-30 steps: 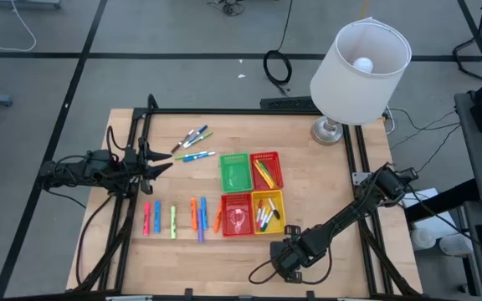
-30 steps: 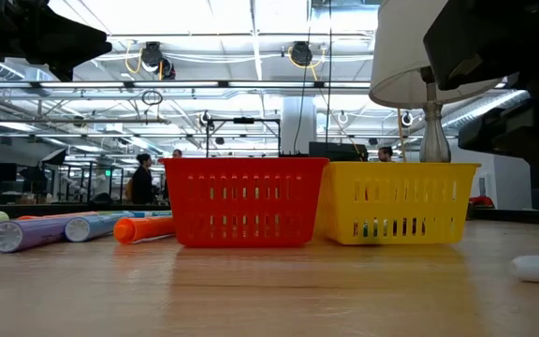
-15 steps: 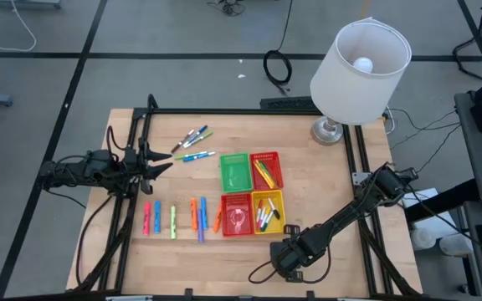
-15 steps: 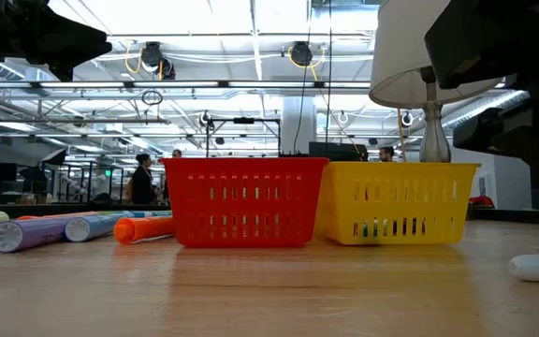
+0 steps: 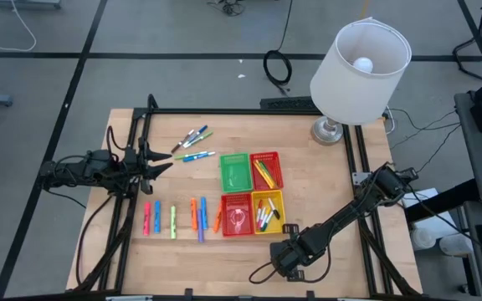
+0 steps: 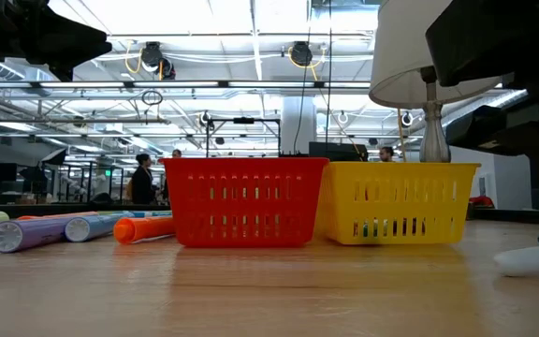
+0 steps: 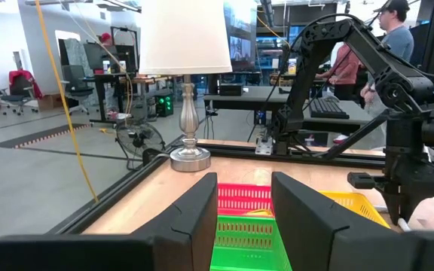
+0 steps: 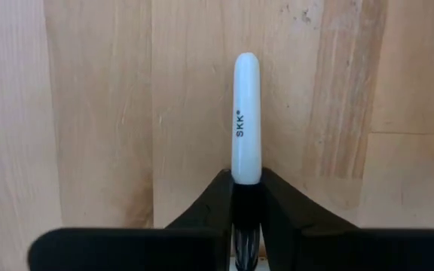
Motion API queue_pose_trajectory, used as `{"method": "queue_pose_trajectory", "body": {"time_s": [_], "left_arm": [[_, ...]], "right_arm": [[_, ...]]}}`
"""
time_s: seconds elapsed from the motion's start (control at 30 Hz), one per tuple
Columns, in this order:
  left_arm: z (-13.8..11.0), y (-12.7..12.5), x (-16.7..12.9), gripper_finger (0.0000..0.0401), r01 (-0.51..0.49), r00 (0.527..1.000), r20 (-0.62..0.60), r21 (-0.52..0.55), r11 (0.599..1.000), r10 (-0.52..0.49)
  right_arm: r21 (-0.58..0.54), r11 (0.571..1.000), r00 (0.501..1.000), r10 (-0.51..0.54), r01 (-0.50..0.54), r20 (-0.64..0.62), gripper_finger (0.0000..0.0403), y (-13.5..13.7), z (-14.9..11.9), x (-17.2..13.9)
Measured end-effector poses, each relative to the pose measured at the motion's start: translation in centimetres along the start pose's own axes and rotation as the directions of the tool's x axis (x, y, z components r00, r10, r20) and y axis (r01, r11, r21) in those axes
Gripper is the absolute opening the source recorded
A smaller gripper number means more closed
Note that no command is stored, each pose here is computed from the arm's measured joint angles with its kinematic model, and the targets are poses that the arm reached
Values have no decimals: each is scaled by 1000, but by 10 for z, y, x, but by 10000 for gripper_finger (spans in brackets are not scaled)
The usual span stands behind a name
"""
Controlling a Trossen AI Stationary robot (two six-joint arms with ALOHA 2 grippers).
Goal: Pick & Place Markers
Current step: Put the small black highlighter pen into the yellow bin
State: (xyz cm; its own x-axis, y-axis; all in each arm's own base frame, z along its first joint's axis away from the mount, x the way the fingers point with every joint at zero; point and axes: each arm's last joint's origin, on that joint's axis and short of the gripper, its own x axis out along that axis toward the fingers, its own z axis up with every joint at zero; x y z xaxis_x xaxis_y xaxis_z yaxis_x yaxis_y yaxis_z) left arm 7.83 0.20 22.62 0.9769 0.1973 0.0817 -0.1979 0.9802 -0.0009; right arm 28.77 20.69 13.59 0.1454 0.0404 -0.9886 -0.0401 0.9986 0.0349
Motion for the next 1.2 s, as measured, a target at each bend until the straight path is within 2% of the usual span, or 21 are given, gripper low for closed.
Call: {"method": "queue_pose_trajectory", "body": {"time_s": [0.27, 0.47, 0.63, 1.0, 1.2], "left_arm": [[0, 0, 0, 134, 0, 1000, 0, 0, 1000, 0], [0, 0, 0, 134, 0, 1000, 0, 0, 1000, 0], [0, 0, 0, 134, 0, 1000, 0, 0, 1000, 0], [0, 0, 0, 134, 0, 1000, 0, 0, 1000, 0], [0, 0, 0, 134, 0, 1000, 0, 0, 1000, 0]], "right_arm": [[2, 1000, 1000, 2, -2, 2, 47, 0, 0, 0], [0, 1000, 1000, 9, -9, 12, 33, 1, 1, 0], [1, 1000, 1000, 18, -18, 22, 40, 1, 1, -3], [33, 999, 993, 18, -22, 117, 38, -7, -3, -50], [62, 998, 993, 10, -18, 115, 39, -13, -10, -69]]}}
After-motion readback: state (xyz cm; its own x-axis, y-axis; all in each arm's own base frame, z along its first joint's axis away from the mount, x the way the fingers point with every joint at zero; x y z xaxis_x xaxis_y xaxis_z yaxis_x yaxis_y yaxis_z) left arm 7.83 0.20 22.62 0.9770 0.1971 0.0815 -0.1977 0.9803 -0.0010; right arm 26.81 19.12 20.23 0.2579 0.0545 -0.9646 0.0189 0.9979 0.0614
